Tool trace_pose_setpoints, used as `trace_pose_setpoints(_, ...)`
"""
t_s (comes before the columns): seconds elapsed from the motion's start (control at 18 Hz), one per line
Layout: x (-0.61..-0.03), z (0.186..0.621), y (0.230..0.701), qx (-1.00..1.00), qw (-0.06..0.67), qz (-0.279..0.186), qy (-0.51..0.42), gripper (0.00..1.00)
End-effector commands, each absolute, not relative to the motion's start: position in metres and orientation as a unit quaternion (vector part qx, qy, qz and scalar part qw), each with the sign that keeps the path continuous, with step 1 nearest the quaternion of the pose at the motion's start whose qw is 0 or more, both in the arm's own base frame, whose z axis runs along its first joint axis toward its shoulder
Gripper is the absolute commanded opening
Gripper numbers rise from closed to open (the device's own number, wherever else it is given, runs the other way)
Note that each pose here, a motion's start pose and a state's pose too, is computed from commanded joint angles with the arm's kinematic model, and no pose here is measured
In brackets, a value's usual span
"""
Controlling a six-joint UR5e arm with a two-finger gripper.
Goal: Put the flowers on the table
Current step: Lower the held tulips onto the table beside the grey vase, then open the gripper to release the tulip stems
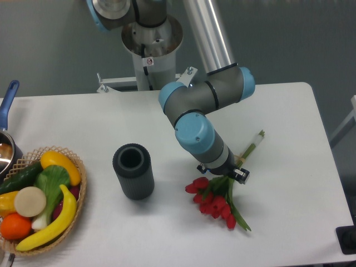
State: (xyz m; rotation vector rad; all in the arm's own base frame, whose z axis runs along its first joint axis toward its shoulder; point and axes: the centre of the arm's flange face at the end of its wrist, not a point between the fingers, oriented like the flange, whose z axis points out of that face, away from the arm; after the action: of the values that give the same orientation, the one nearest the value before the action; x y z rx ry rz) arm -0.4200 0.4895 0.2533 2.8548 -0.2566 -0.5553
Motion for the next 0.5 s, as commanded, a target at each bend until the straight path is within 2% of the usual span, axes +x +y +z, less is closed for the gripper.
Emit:
trace_pose_setpoints(0.28,-0.429,0.328,0.487,0.968,0.058,-0.242,-0.042,1.00)
trace_pose_setpoints(0.39,-0.431,0.354,0.477,0.968,0.036,-0.246,-0.032,1.00)
trace_pose_setpoints(0.5,-0.433,0.373,0.463,0.973,0.005,-0.229,-0.026,1.00)
